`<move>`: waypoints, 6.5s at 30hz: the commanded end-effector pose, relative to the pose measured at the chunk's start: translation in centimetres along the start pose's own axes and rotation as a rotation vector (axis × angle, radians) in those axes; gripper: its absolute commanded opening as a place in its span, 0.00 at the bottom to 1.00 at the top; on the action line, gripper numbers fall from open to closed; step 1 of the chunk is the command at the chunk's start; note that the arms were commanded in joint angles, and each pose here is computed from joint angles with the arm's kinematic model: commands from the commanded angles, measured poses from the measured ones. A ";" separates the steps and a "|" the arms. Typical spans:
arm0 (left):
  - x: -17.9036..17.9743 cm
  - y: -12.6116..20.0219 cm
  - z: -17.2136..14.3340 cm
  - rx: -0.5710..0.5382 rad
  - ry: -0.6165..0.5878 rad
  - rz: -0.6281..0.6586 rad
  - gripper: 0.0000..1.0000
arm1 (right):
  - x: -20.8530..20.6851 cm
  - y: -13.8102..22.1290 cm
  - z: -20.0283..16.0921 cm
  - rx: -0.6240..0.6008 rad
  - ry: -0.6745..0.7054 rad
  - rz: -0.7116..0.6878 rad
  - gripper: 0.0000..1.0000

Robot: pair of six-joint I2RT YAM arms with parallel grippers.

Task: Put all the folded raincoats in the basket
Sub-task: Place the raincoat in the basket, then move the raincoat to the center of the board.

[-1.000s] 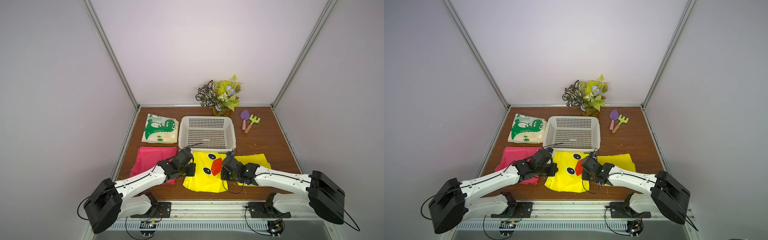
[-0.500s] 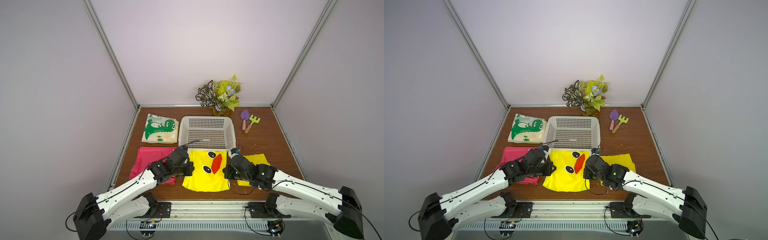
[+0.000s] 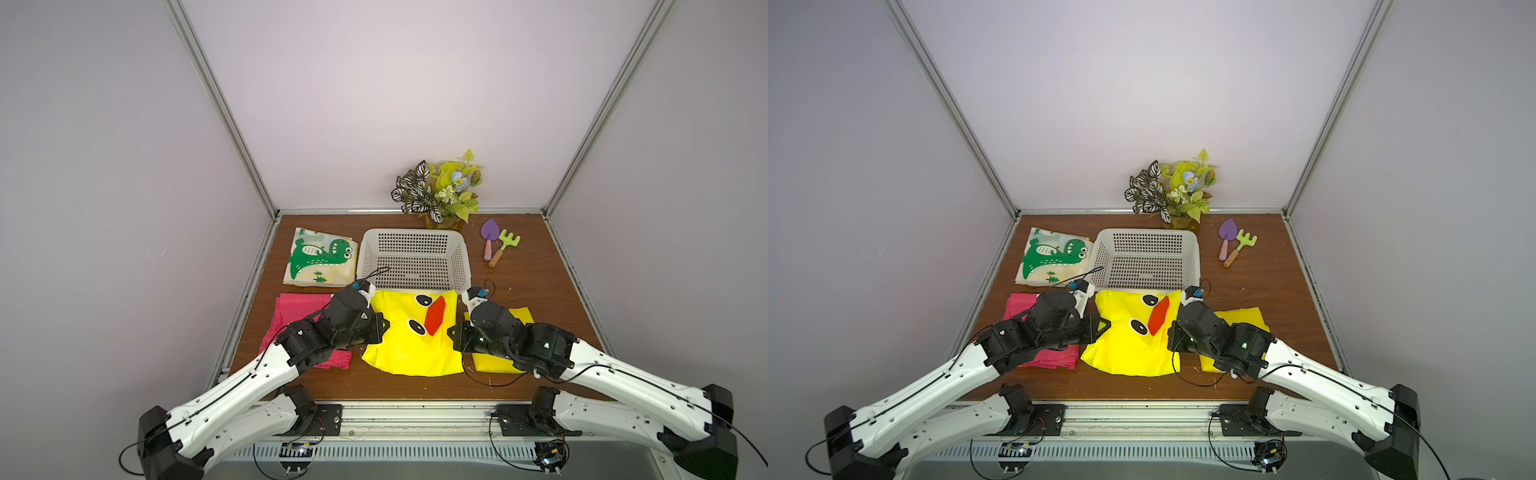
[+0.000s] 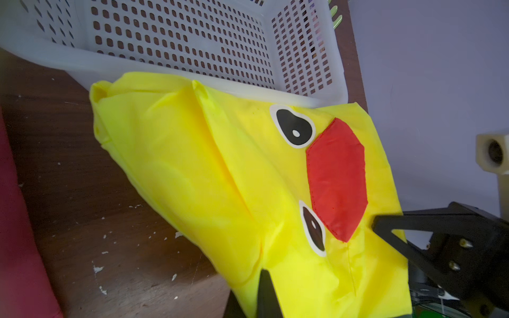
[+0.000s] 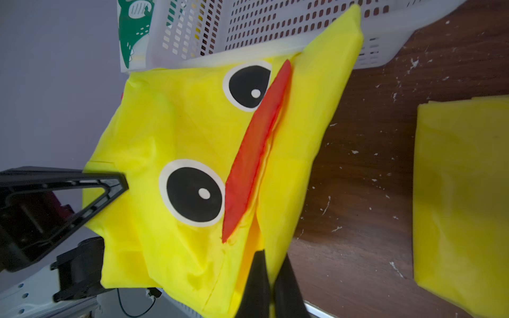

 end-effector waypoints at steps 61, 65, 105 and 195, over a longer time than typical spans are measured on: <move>4.9 -8.3 16.7 -0.004 -0.065 0.253 0.00 | 2.0 -6.1 17.1 -0.082 -0.041 -0.056 0.00; 5.4 -10.0 17.5 0.016 -0.064 0.261 0.00 | 1.5 -7.6 18.4 -0.069 -0.036 -0.071 0.00; 7.1 -10.8 20.2 -0.035 -0.094 0.264 0.89 | 0.2 -11.8 23.3 -0.076 0.082 -0.104 0.43; 5.3 0.7 2.3 -0.190 0.015 0.139 0.99 | -11.2 -10.2 -3.1 0.216 -0.155 -0.346 0.57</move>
Point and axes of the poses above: each gripper's point midway between its finger pads, its own y axis back along the fingers, its own x axis along the line the jaws close on, z = x × y, the point moved 9 cm from there along y, back along the fingers, and after that the axes turned 10 degrees about -y, right-handed, at the moved point
